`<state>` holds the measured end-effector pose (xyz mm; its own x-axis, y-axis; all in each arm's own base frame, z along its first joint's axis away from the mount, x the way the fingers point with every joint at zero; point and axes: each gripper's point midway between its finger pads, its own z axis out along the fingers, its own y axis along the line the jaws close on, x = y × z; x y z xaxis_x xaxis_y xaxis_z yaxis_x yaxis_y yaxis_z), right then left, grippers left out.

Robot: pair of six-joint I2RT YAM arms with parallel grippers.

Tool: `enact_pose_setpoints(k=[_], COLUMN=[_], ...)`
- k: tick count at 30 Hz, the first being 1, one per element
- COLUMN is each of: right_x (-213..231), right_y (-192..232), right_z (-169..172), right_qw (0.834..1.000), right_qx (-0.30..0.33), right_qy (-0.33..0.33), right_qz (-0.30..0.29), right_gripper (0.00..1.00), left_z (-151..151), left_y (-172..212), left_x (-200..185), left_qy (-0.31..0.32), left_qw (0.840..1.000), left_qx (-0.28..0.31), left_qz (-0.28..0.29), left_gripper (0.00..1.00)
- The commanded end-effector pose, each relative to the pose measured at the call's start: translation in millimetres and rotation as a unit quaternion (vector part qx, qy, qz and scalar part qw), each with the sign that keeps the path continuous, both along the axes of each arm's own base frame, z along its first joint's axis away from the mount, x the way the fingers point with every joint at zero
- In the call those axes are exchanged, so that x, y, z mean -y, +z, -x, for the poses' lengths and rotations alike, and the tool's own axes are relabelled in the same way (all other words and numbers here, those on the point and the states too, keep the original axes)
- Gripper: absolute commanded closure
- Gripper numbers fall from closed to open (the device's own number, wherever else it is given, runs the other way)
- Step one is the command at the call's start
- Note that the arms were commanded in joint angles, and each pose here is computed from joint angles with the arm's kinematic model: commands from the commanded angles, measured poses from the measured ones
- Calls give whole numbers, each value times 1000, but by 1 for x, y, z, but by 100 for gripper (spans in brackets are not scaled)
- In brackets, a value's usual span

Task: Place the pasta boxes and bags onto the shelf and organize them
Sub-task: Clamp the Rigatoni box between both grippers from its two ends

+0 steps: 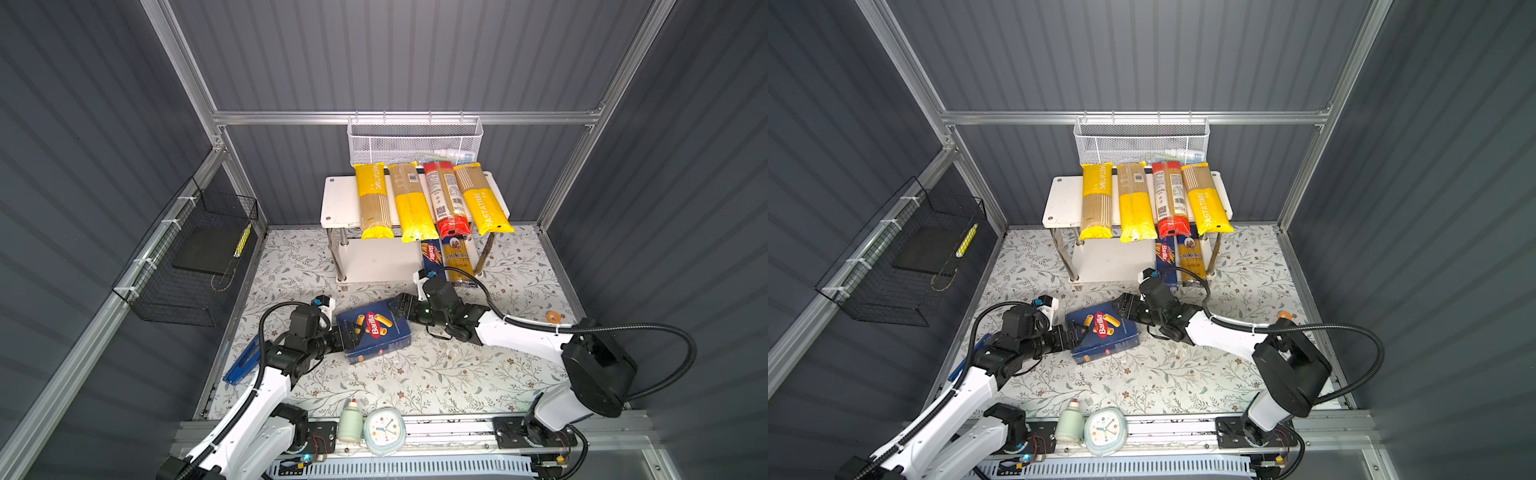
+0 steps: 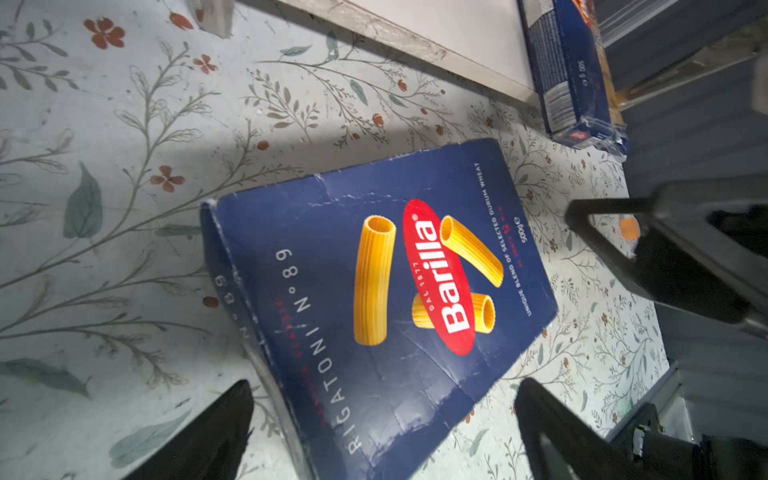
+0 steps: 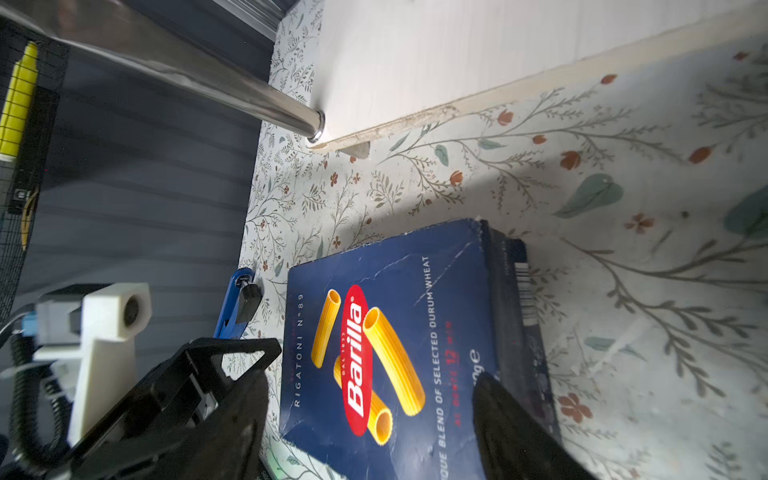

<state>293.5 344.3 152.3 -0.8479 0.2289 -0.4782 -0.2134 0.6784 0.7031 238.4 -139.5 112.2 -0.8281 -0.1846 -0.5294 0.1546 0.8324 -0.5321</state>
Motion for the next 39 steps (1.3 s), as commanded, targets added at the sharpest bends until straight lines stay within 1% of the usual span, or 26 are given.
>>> enact_pose_setpoints(k=[1, 5, 7, 10, 14, 17, 20, 26, 31, 32, 35, 39], right_x=[22, 41, 43, 40, 31, 23, 17, 8, 4, 2, 0, -1], right_y=[-2, -12, -15, -18, -20, -23, -30, -40, -52, -54, -59, -62], right_z=[10, 21, 24, 27, 27, 27, 26, 22, 19, 20, 21, 22], right_qw=[999, 996, 995, 995, 994, 993, 991, 991, 991, 991, 991, 991], right_qx=[15, 26, 28, 37, 57, 67, 65, 61, 52, 50, 42, 39], right_qy=[-1, 19, 30, 45, 70, 86, 99, 110, 115, 117, 120, 120], right_qz=[46, 86, 89, 78, 62, 52, 54, 54, 53, 51, 45, 40], right_gripper=[22, 21, 21, 21, 22, 22, 22, 22, 22, 22, 23, 23], left_z=[-9, -11, -10, -8, -9, -4, 0, 3, 5, 9, 9, 10], left_y=[0, 4, 6, 4, 2, -5, -8, -9, -13, -13, -17, -21], left_x=[-3, -8, -12, -10, 2, -2, -4, 4, 7, 11, 11, 14], left_qy=[33, 52, 60, 55, 33, 34, 32, 18, 7, -8, -14, -22], left_qw=[999, 998, 998, 998, 999, 999, 999, 999, 999, 998, 999, 998], left_qx=[-26, -30, -27, -22, -3, -8, -11, 1, 11, 11, 14, 12], left_qz=[-5, -11, -17, -7, 28, 16, 8, 38, 49, 55, 46, 53], left_gripper=[1, 1, 1, 1, 1, 1, 1, 1, 1, 1, 1, 1])
